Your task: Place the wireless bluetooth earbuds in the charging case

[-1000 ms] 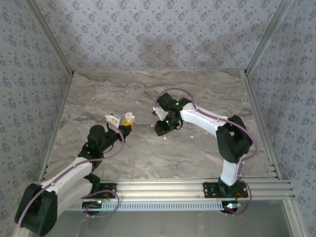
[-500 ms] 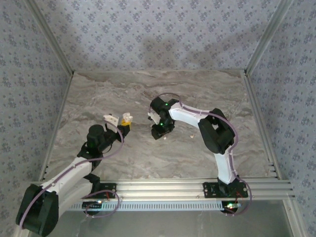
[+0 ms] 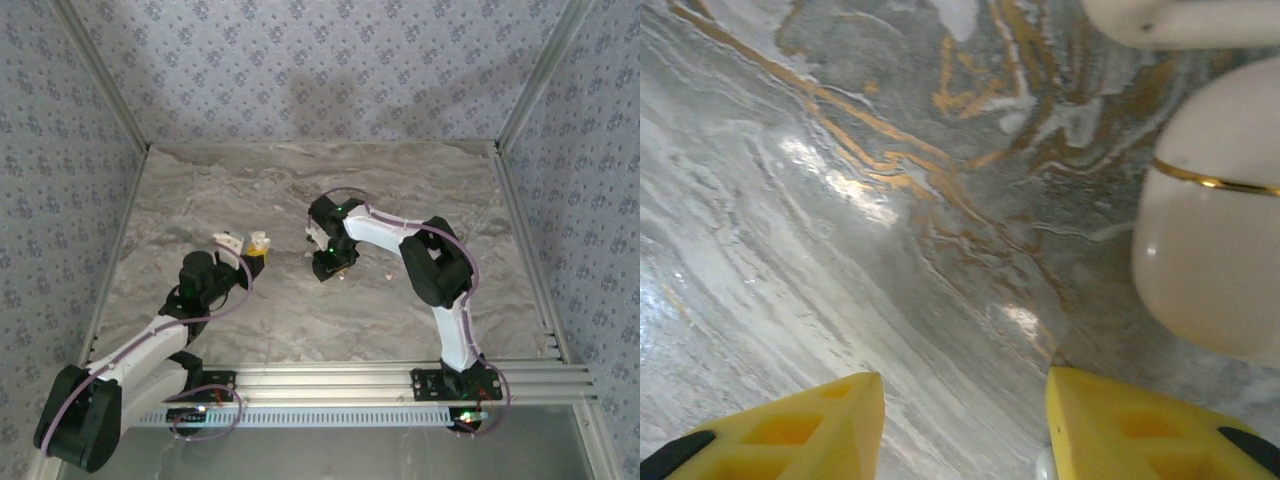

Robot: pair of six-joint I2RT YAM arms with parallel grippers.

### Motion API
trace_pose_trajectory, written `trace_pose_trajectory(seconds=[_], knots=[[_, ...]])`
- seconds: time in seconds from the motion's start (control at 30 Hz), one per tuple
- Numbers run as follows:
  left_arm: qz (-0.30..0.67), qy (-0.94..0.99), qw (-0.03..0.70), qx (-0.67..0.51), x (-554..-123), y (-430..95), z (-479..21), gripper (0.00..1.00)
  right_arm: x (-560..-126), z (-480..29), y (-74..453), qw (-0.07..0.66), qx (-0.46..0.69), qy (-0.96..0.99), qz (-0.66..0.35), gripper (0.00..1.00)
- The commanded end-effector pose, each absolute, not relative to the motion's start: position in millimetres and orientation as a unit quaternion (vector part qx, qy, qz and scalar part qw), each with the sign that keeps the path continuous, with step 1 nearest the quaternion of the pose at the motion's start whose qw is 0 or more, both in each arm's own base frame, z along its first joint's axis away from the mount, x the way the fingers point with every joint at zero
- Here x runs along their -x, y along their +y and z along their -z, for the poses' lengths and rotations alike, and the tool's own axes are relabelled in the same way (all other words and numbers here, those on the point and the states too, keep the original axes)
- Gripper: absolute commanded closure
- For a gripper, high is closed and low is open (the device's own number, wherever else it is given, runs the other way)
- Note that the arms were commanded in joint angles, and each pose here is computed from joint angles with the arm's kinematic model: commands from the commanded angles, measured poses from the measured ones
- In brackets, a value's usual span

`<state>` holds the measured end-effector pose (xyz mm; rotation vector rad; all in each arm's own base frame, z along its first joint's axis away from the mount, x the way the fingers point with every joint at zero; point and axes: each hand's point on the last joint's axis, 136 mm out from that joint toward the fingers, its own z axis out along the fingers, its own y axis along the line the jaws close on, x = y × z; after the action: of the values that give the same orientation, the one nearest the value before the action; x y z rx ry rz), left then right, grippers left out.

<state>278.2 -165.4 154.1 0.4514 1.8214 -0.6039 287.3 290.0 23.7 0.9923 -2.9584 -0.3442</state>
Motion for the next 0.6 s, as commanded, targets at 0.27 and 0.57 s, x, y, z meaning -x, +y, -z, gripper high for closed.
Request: trace_pose_trajectory(seconds=[0.27, 0.57], knots=[[0.263, 0.755, 0.565, -0.204, -284, -171, -170, 0.88, -270, -31, 258, 0.029, -0.306, -0.95, 0.06, 0.53], [0.267, 0.754, 0.563, -0.206, -284, -172, -171, 0.88, -271, -71, 257, -0.009, -0.312, -0.947, 0.079, 0.52]])
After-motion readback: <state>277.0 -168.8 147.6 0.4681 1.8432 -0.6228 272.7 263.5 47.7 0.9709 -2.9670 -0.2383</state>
